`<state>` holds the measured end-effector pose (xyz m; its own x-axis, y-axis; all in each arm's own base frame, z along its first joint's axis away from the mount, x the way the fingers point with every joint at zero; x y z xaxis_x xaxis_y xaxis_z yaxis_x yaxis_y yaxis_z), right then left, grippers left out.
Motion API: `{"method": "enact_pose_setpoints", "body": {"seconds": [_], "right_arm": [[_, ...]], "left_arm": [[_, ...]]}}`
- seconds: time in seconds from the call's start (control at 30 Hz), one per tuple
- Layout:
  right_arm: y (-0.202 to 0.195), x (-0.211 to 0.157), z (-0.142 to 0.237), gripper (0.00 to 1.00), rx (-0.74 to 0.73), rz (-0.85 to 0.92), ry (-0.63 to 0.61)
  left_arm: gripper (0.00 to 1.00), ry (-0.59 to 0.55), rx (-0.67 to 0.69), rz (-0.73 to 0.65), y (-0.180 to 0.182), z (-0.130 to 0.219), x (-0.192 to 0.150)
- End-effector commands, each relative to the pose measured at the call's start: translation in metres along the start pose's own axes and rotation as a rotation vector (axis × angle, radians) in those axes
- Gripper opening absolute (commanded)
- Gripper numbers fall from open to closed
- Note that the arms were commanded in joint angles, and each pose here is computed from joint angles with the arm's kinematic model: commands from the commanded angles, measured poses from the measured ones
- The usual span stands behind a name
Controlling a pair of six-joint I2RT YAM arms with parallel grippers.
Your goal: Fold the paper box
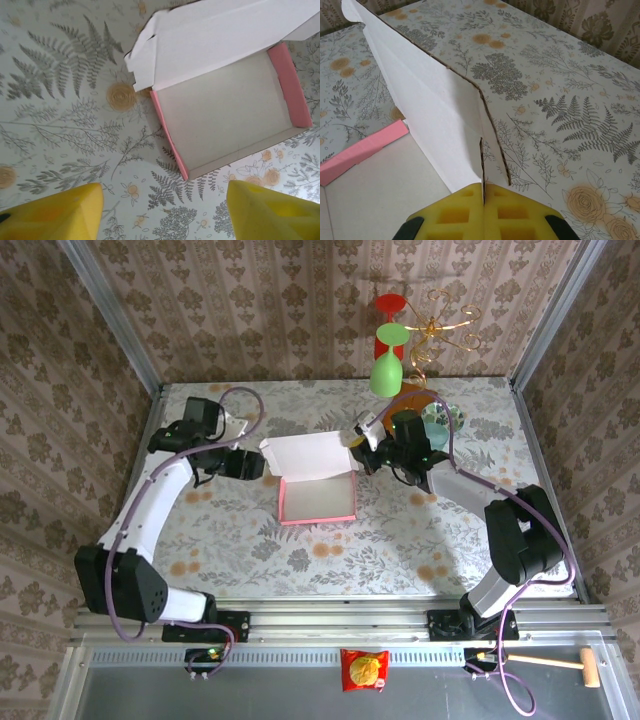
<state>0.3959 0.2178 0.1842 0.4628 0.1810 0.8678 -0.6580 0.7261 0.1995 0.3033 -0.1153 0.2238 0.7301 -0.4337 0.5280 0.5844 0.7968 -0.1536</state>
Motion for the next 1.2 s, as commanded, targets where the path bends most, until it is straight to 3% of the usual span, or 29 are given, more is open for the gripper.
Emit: {"method": "enact_pose_setpoints", "body": {"seconds": [0.0,0.13,0.4,0.73,1.07,1.17], "right_arm": [[0.001,0.008,0.006,0.00,0.012,0.001,-0.029],[0.000,0.008,0.003,0.00,0.032,-0.007,-0.015],[-0.001,0.004,-0.003,0.00,0.058,-0.011,0.018],[-0.005,0.003,-0.010,0.00,0.059,-0.017,0.029],[-0.011,0.006,-0.013,0.00,0.013,-0.043,0.019],[-0.011,0.008,-0.013,0.00,0.000,-0.048,0.014]], "left_arm": [[0.67,-0.057,-0.071,-0.065,0.009,-0.011,0.015],[0.67,-0.026,-0.103,-0.130,0.021,-0.034,0.018],[0.67,-0.088,-0.126,-0.171,0.038,-0.061,0.037],[0.62,-0.056,-0.143,-0.198,0.037,-0.089,0.045],[0.27,0.010,-0.149,-0.183,0.019,-0.099,0.040],[0.24,0.039,-0.118,-0.180,0.015,-0.102,0.035]]}}
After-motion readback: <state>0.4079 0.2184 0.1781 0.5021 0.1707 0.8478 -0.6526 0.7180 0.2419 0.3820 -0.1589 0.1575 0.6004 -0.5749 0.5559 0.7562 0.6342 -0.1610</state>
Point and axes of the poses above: each hand's point on the last joint's axis, 136 mm out from that joint toward the fingers, its own z axis back along the fingers, its own y axis along the line the jaws close on, x = y × z, the point moved 3 cm from there along z, back along the fingers, and after that the axes turned 13 degrees about -z, right-handed, at the moved point
